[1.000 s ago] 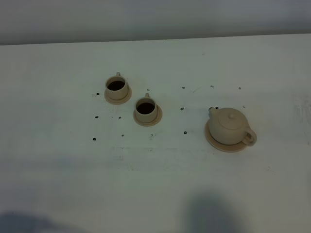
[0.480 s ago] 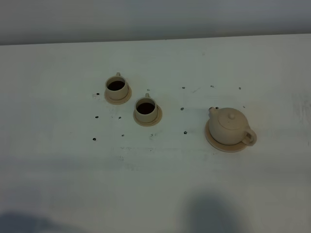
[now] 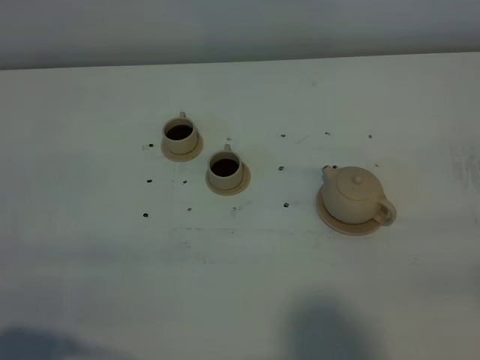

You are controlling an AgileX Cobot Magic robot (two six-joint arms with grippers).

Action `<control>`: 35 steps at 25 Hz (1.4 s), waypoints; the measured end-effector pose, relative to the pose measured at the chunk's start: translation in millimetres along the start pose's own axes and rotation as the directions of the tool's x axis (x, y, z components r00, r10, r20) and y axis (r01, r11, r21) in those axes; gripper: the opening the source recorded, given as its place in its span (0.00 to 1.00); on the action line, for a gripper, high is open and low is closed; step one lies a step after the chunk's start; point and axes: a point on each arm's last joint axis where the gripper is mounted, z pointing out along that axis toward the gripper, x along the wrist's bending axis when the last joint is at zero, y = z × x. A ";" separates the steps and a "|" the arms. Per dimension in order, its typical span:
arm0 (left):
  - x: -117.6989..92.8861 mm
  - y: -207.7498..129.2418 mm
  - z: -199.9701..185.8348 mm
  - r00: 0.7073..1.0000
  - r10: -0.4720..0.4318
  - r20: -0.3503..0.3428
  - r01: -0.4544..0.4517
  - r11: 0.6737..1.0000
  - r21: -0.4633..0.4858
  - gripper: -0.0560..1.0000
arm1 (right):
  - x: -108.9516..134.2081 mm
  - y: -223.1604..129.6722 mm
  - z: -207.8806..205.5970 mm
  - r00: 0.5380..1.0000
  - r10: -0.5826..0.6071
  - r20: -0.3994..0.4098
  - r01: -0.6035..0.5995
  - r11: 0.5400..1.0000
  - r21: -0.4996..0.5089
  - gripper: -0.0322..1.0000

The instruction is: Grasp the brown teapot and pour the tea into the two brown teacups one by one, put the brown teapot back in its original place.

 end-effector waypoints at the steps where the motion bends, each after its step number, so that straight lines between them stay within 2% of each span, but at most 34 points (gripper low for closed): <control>1: 0.0 0.0 0.0 1.000 0.000 0.000 0.000 1.000 0.000 0.53 | -0.3 -1.3 -0.4 1.000 -0.003 0.006 0.003 1.000 -0.004 0.26; 6: 0.0 0.0 0.0 1.000 0.000 0.000 0.000 1.000 0.000 0.53 | 1.2 -8.2 -10.5 1.000 -0.012 0.022 0.014 0.997 -0.082 0.26; 12: 0.0 0.0 0.0 1.000 0.000 0.000 0.000 1.000 0.000 0.53 | 2.9 -9.1 -12.0 0.998 -0.058 0.013 0.059 0.994 -0.097 0.26; 16: 0.0 0.0 0.0 1.000 0.000 0.000 0.000 1.000 0.000 0.53 | 7.3 -9.1 -12.2 0.991 -0.128 -0.028 0.125 0.987 -0.102 0.33; 20: 0.0 0.0 0.0 1.000 0.000 0.000 0.000 1.000 0.000 0.53 | 8.3 -9.0 -12.3 0.989 -0.144 -0.038 0.140 0.985 -0.105 0.42; 22: 0.0 0.0 0.0 1.000 0.000 0.000 0.000 1.000 0.000 0.53 | 8.6 -9.0 -12.4 0.988 -0.145 -0.048 0.139 0.984 -0.107 0.44; 28: 0.0 0.0 0.0 1.000 0.000 0.000 0.000 1.000 0.000 0.53 | 10.2 -9.5 -14.1 0.973 -0.180 -0.147 0.162 0.978 -0.131 0.47; 35: 0.0 0.0 0.0 1.000 0.000 0.000 0.000 1.000 0.000 0.53 | 9.9 -9.8 -14.0 0.976 -0.161 -0.148 0.143 0.982 -0.125 0.52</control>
